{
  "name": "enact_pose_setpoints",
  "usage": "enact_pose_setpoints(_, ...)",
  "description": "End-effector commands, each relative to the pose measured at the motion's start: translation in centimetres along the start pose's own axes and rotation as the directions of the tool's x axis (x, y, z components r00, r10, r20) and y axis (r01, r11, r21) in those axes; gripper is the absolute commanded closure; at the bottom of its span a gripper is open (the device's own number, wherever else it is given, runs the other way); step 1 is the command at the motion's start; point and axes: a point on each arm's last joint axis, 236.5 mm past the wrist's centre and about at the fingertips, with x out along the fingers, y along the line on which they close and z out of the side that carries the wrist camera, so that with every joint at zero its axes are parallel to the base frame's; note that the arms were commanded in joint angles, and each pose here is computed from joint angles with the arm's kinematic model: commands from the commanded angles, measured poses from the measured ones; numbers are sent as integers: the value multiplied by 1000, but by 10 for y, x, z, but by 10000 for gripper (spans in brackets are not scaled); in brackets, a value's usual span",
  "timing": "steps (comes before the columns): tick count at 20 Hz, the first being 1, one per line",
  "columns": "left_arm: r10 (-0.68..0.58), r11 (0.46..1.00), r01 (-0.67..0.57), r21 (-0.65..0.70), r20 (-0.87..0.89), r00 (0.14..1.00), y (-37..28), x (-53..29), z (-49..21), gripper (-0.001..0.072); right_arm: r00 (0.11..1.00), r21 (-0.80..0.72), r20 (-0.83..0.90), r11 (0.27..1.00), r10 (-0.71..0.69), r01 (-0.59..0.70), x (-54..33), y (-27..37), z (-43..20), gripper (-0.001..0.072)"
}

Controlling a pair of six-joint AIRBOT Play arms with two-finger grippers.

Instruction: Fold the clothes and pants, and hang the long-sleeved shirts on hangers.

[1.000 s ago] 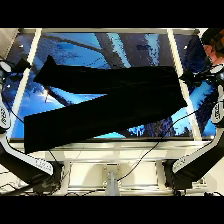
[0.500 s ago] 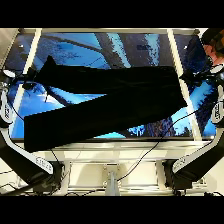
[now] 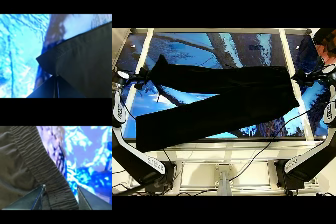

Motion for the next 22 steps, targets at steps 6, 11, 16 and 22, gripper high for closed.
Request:
enact_pose_setpoints(6, 386, 922, -368, 118, -224, 895, 71, -72, -43, 697, 999, -8, -32, 1000, 12, -12, -12, 7, -6, 262)
enact_pose_setpoints(11, 532, 847, -504, 170, -243, 811, 97, -107, -47, 695, 999, -16, -40, 1000, 18, -18, -21, 12, -8, 262)
enact_pose_setpoints(16, 544, 838, -514, 180, -214, 811, 99, -109, -40, 695, 998, -17, -54, 1000, 21, -22, -23, 14, -11, 262)
enact_pose_setpoints(22, 544, 837, -507, 206, -204, 814, 97, -114, -37, 10, 996, -23, -91, 1000, 19, -22, -25, 14, -19, 10)
